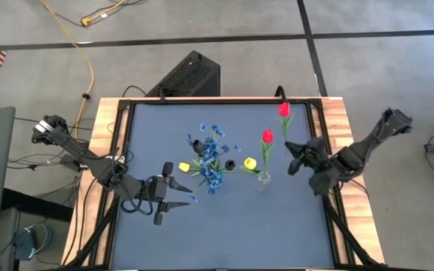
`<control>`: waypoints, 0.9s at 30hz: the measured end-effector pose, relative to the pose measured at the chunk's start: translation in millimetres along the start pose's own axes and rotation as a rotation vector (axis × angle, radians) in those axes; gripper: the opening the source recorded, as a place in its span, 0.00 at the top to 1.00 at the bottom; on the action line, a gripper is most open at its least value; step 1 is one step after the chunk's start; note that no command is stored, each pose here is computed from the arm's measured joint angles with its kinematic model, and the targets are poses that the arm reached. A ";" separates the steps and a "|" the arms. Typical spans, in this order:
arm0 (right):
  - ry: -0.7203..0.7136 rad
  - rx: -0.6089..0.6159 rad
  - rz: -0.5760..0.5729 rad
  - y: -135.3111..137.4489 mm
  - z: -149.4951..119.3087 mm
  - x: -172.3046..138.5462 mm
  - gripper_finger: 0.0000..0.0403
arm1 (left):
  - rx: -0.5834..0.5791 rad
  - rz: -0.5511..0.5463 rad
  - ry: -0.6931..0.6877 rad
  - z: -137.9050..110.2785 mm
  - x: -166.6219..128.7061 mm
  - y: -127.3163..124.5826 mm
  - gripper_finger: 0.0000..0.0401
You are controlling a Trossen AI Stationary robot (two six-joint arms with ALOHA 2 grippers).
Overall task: Sort flowers into vase by color
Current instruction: Put the red flower into the transparent vase
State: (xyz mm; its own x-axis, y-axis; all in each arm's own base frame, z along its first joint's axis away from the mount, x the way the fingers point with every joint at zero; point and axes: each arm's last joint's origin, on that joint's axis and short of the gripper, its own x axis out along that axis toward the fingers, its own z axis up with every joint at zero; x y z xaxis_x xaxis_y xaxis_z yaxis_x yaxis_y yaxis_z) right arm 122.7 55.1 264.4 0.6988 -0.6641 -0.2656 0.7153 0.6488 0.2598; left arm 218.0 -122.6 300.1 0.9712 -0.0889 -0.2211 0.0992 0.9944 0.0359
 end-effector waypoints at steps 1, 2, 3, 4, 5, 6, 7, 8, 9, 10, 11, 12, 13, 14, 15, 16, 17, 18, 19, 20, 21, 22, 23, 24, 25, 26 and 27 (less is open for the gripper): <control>-0.043 -0.035 0.013 2.5 2.2 -3.5 0.96 | 0.000 0.001 0.000 0.0 0.2 0.4 0.59; -0.079 -0.060 0.026 5.5 3.7 -6.6 0.96 | -0.004 0.003 0.000 0.0 0.4 0.7 0.59; -0.108 -0.077 0.041 9.1 4.8 -9.5 0.96 | -0.010 0.003 0.000 0.0 0.3 0.8 0.59; -0.128 -0.090 0.059 13.4 5.7 -12.6 0.96 | -0.014 0.004 0.000 0.1 0.4 0.8 0.59; -0.142 -0.104 0.076 18.2 6.6 -15.5 0.96 | -0.014 0.004 0.000 0.1 0.4 0.9 0.59; -0.152 -0.120 0.093 23.0 7.2 -18.4 0.96 | -0.014 0.004 0.000 0.1 0.4 0.9 0.59; -0.160 -0.133 0.111 28.2 7.6 -21.3 0.96 | -0.015 0.003 0.000 0.1 0.4 0.8 0.59; -0.169 -0.137 0.126 33.5 8.1 -24.3 0.96 | -0.015 0.004 0.000 0.1 0.4 0.8 0.59; -0.179 -0.145 0.138 38.5 8.3 -27.2 0.96 | -0.014 0.004 -0.002 0.3 0.5 1.0 0.59; -0.187 -0.147 0.148 43.3 8.2 -30.0 0.96 | -0.012 0.006 -0.006 0.7 0.6 1.4 0.59; -0.199 -0.155 0.148 47.8 7.4 -32.1 0.96 | -0.014 0.008 -0.010 1.2 0.9 2.0 0.59; -0.212 -0.164 0.142 52.0 5.9 -33.9 0.96 | -0.017 0.011 -0.013 1.6 1.3 2.9 0.59; -0.222 -0.175 0.135 56.0 2.7 -35.0 0.96 | -0.019 0.016 -0.015 1.8 1.6 3.8 0.59; -0.230 -0.189 0.126 59.5 -1.0 -35.1 0.96 | -0.020 0.019 -0.017 2.1 2.0 4.6 0.59; -0.235 -0.200 0.118 63.0 -5.2 -34.3 0.96 | -0.022 0.022 -0.018 2.3 2.3 5.3 0.59; -0.236 -0.207 0.114 66.2 -9.7 -33.1 0.96 | -0.024 0.025 -0.022 2.7 2.6 6.0 0.59; -0.241 -0.209 0.104 69.5 -14.1 -31.6 0.96 | -0.026 0.028 -0.024 3.0 2.9 6.7 0.59; -0.244 -0.208 0.097 72.8 -17.9 -30.3 0.96 | -0.027 0.029 -0.025 3.2 3.0 7.2 0.59; -0.244 -0.211 0.094 76.2 -21.7 -29.0 0.96 | -0.030 0.030 -0.028 3.5 3.2 7.5 0.59; -0.244 -0.215 0.092 79.1 -24.6 -27.9 0.96 | -0.034 0.033 -0.030 3.7 3.4 8.1 0.59; -0.236 -0.232 0.098 82.2 -26.3 -27.1 0.96 | -0.038 0.034 -0.033 4.0 3.5 8.4 0.59; -0.221 -0.243 0.117 86.4 -25.6 -27.6 0.96 | -0.041 0.034 -0.035 4.4 3.6 8.6 0.59; -0.202 -0.251 0.146 91.4 -22.7 -29.0 0.96 | -0.042 0.033 -0.036 4.4 3.6 8.6 0.59; -0.187 -0.265 0.174 96.0 -19.5 -30.4 0.96 | -0.042 0.032 -0.038 4.6 3.6 8.5 0.59; -0.175 -0.286 0.205 100.3 -16.0 -32.3 0.96 | -0.044 0.032 -0.042 5.1 3.6 8.5 0.59; -0.166 -0.302 0.239 104.7 -11.8 -34.4 0.96 | -0.046 0.032 -0.046 5.5 3.5 8.5 0.59; -0.160 -0.323 0.275 108.0 -8.6 -35.9 0.96 | -0.048 0.031 -0.050 6.0 3.5 8.5 0.59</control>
State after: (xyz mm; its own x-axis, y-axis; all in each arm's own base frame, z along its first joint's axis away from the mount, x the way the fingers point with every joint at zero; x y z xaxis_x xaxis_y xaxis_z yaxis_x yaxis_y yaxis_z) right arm 175.0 152.2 294.0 0.8724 -0.4833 -0.0737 0.4839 0.8750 -0.0095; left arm 223.6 -114.8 305.5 0.9834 -0.0595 -0.1712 0.0595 0.9982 -0.0052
